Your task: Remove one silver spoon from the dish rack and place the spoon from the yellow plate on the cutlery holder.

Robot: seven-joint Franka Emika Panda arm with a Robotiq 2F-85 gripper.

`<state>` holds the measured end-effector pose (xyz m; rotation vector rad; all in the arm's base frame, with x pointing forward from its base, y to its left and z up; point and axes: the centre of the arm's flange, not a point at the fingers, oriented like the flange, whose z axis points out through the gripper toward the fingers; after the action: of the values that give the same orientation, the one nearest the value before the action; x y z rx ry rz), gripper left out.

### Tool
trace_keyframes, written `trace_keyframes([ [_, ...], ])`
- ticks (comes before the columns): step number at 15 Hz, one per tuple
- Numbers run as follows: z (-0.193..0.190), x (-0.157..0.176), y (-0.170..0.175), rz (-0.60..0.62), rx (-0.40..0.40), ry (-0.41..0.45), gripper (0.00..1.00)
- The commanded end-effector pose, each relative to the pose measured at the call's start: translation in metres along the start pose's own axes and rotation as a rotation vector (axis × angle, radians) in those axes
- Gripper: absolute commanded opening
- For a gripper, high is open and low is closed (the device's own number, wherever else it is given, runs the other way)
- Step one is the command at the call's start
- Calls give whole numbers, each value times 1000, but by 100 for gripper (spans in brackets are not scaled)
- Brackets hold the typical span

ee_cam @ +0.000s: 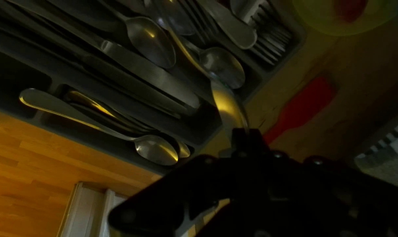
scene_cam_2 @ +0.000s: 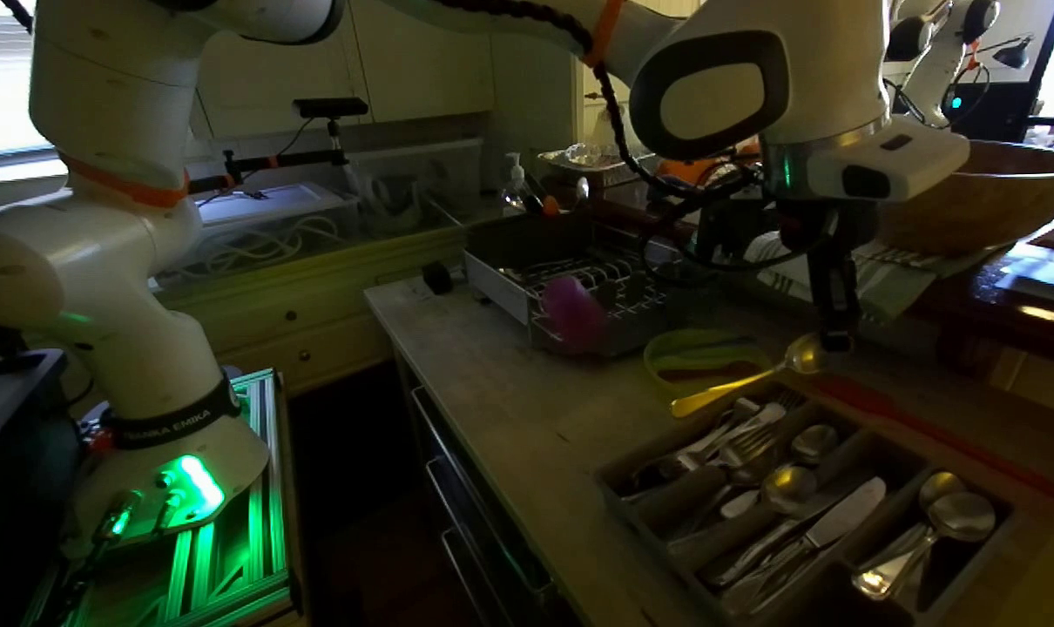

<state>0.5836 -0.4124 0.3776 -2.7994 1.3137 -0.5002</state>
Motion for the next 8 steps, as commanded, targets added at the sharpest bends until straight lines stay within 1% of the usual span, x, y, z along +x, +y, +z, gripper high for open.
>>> trace_keyframes([
  [1,-16,-19,-9,-58,12,-47,1],
  [5,-29,-46,-32,-133,39,-63,1],
  [8,-37,-77,-45,-190,57,-70,1],
])
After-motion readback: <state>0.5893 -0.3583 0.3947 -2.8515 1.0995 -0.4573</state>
